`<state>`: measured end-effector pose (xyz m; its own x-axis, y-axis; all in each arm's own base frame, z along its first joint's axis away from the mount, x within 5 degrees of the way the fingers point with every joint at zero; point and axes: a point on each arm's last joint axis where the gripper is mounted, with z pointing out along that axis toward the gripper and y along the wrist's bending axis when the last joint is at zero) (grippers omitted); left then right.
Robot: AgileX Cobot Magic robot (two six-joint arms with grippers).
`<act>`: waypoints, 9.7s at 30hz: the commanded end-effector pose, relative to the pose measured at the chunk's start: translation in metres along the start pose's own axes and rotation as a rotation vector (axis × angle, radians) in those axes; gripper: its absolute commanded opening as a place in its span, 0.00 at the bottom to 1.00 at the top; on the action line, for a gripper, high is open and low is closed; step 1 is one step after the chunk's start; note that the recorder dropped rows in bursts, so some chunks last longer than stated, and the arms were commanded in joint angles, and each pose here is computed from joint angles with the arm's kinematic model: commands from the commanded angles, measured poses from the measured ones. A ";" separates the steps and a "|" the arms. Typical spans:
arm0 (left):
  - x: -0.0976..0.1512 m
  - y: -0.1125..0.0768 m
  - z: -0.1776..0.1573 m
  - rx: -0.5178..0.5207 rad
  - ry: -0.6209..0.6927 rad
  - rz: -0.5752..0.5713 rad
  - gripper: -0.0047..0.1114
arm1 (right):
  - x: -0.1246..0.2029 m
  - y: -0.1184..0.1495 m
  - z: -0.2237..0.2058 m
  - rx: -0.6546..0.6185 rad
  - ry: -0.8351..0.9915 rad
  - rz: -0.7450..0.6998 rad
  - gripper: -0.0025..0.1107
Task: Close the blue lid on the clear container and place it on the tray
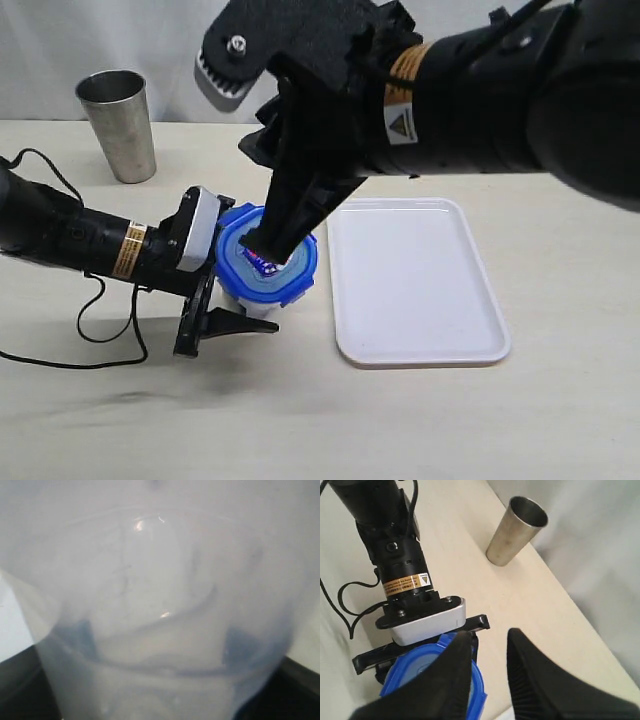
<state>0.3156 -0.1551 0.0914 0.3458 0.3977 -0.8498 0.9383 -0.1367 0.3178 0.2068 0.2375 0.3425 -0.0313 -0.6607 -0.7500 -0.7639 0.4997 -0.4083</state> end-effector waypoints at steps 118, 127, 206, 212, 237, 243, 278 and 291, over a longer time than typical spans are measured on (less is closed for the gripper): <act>-0.033 0.007 -0.026 0.015 -0.115 0.092 0.04 | 0.027 0.053 0.157 -0.692 0.486 -0.611 0.26; -0.033 0.007 -0.026 0.015 -0.115 0.090 0.04 | 0.029 0.060 0.160 -0.715 0.488 -0.640 0.26; -0.105 0.100 0.059 -0.473 0.408 0.109 0.04 | 0.161 0.052 -0.260 0.230 -0.689 0.252 0.06; -0.117 0.097 0.074 -0.432 0.542 0.388 0.04 | 0.165 0.057 -0.255 0.181 -0.621 0.245 0.06; -0.126 0.081 0.092 -0.219 0.892 0.997 0.04 | 0.193 0.064 -0.202 0.096 -0.624 0.628 0.06; -0.129 0.083 0.092 -0.191 0.928 1.121 0.04 | 0.196 0.064 -0.198 0.105 -0.631 0.640 0.06; -0.047 0.076 0.143 -0.249 -0.414 -0.457 0.04 | 0.195 0.063 -0.198 0.109 -0.639 0.641 0.06; -0.031 0.071 0.157 -0.130 -0.252 -0.391 0.04 | 0.195 0.063 -0.198 0.109 -0.639 0.641 0.06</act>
<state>0.3729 -0.3183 0.0730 -0.0331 0.1267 -0.9914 0.9928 0.1182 -0.0180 0.0245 0.0297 0.2731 -0.0486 0.1681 -0.9846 -0.6616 0.7330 0.1578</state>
